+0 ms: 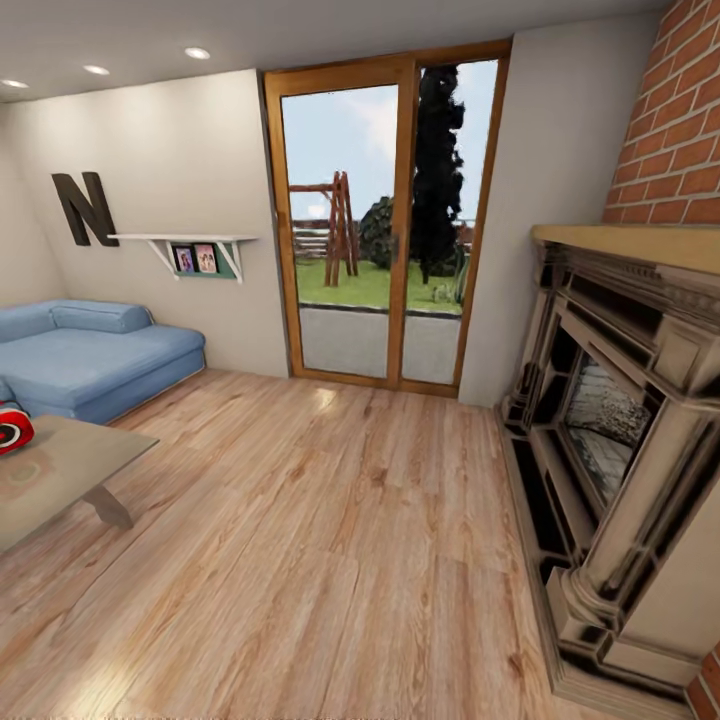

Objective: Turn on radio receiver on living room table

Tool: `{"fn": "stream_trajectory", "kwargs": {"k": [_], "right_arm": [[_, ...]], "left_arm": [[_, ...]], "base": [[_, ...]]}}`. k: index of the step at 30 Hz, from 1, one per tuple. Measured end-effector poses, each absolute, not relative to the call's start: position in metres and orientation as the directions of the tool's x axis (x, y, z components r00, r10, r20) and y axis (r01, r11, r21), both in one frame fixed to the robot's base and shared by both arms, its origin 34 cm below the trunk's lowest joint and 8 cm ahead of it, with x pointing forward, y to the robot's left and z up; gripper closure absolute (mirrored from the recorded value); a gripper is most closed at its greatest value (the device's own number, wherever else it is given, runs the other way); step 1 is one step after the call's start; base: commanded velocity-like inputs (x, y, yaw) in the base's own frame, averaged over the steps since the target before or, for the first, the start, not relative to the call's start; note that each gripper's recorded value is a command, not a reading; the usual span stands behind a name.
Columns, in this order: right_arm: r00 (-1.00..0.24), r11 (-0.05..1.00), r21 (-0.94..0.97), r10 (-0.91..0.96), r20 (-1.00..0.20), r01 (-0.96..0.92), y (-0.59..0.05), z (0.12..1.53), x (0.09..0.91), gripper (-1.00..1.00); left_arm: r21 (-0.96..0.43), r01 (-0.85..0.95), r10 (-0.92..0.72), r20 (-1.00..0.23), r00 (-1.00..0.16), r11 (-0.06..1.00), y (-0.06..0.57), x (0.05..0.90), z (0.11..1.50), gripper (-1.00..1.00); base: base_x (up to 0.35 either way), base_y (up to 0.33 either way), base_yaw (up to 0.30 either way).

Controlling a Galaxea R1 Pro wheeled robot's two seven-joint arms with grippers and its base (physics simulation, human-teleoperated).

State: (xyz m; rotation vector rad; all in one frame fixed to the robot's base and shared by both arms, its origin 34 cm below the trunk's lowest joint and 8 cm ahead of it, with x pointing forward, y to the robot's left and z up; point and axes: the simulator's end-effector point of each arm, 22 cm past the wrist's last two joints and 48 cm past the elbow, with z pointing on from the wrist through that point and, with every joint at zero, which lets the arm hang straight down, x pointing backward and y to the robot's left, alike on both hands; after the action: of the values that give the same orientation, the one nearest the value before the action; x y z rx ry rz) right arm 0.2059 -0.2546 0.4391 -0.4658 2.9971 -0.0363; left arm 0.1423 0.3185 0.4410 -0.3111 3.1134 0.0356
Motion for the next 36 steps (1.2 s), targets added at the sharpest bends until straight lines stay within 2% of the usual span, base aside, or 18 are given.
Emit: {"fn": "stream_trajectory", "kwargs": {"k": [3, 4, 7, 11, 20, 26, 32, 36], "right_arm": [[-0.932, 0.94, -0.051, -0.341, -0.126, -0.337, -0.253, 0.44, 0.218, -1.0], [-0.886, 0.898, -0.071, -0.439, -0.148, -0.434, -0.249, 0.442, 0.231, -1.0], [-0.821, 0.839, -0.104, -0.544, -0.172, -0.534, -0.229, 0.445, 0.243, -1.0], [-0.765, 0.788, -0.157, -0.615, -0.189, -0.595, -0.219, 0.448, 0.256, -1.0], [-0.701, 0.727, -0.175, -0.687, -0.19, -0.664, -0.21, 0.449, 0.259, -1.0], [-0.594, 0.624, -0.176, -0.781, -0.193, -0.762, -0.197, 0.45, 0.256, -1.0], [-0.571, 0.616, -0.162, -0.781, -0.253, -0.77, -0.184, 0.451, 0.257, -1.0], [-0.574, 0.615, -0.138, -0.781, -0.247, -0.776, -0.183, 0.449, 0.244, -1.0]], "left_arm": [[-0.001, -0.236, -0.235, -0.028, -0.971, 0.972, 0.315, 0.146, 0.441, -1.0], [-0.018, -0.281, -0.281, -0.073, -0.957, 0.96, 0.316, 0.156, 0.442, -1.0], [-0.027, -0.308, -0.309, -0.096, -0.946, 0.951, 0.315, 0.161, 0.442, -1.0], [-0.027, -0.346, -0.347, -0.127, -0.929, 0.938, 0.319, 0.166, 0.443, -1.0], [-0.024, -0.437, -0.433, -0.19, -0.881, 0.899, 0.328, 0.174, 0.445, -1.0], [-0.02, -0.51, -0.505, -0.178, -0.844, 0.86, 0.329, 0.164, 0.445, -1.0], [-0.018, -0.522, -0.519, -0.142, -0.843, 0.853, 0.321, 0.148, 0.444, -1.0], [-0.019, -0.517, -0.515, -0.139, -0.846, 0.856, 0.32, 0.147, 0.444, -1.0]], "base": [[0.0, 0.0, 0.008], [0.0, 0.0, 0.002], [0.0, 0.0, 0.0], [0.0, 0.0, 0.0], [0.0, 0.0, 0.0], [0.0, 0.0, 0.0], [0.0, 0.0, 0.0], [-0.009, 0.007, 0.0]]}}
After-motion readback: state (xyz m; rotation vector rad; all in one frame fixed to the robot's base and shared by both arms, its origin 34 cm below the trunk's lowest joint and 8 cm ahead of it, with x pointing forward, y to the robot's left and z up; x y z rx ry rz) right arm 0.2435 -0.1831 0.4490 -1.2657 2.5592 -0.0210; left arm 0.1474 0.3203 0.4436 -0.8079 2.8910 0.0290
